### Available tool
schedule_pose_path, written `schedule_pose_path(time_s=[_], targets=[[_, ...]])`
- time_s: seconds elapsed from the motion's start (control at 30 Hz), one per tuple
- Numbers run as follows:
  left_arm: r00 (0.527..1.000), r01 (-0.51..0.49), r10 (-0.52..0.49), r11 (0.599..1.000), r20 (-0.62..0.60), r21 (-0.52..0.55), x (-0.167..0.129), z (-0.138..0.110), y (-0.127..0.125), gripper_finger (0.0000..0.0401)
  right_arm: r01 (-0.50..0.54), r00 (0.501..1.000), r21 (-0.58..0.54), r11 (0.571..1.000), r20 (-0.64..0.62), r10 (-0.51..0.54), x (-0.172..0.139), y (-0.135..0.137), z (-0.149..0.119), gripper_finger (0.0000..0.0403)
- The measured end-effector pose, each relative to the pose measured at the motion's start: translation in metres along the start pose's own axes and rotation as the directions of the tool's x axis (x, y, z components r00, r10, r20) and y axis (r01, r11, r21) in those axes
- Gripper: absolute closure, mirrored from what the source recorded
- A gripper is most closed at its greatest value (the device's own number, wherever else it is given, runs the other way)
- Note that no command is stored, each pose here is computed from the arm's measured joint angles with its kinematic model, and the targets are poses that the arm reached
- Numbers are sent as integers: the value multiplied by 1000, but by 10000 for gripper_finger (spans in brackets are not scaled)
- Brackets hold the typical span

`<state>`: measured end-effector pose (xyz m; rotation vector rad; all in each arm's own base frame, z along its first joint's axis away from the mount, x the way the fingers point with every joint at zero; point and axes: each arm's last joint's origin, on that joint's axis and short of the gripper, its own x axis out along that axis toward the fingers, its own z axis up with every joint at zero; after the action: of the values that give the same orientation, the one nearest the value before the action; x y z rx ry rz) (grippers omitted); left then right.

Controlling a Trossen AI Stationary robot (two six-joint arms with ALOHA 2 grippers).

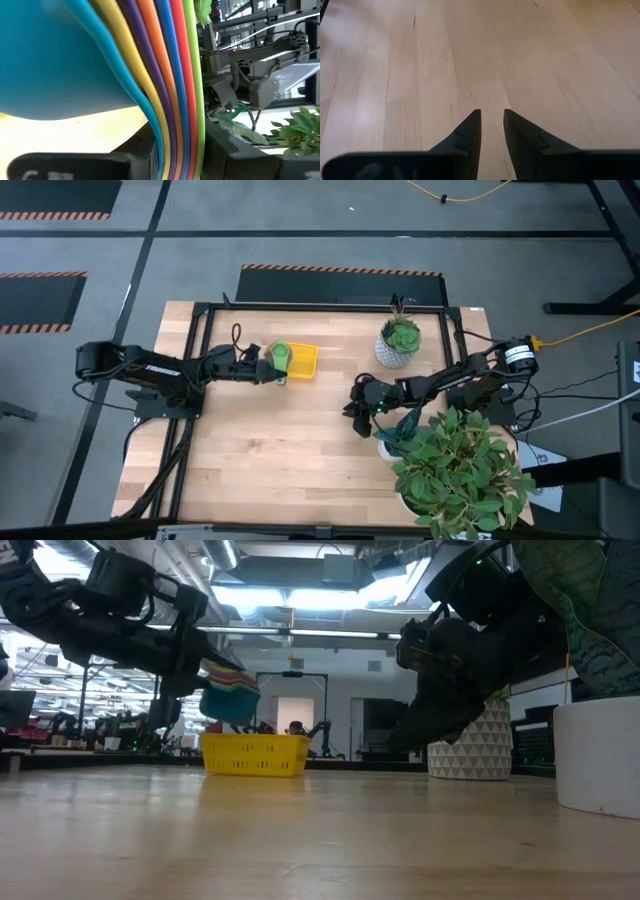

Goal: Nest measuring cups in basket
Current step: Put the stacked measuring cups into the yellow bin

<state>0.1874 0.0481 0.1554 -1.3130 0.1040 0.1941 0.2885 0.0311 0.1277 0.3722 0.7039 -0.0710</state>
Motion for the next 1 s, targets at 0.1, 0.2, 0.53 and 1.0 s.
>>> schedule_pose_path(time_s=[0.1,0.2,0.53,1.0], targets=[[1000,-1,1,1000,0,4,0,0,0,309,0,1000,0,1000,1,0,0,0,0,315],[1000,-22,22,1000,-12,4,2,-3,3,309,0,1000,0,1000,3,0,0,0,0,315],[1000,-24,24,1000,-14,1,12,-10,9,309,0,1000,1,1000,6,0,0,0,1,315],[997,-58,58,998,-55,0,38,-13,8,309,0,1000,1,1000,7,0,0,0,1,315]])
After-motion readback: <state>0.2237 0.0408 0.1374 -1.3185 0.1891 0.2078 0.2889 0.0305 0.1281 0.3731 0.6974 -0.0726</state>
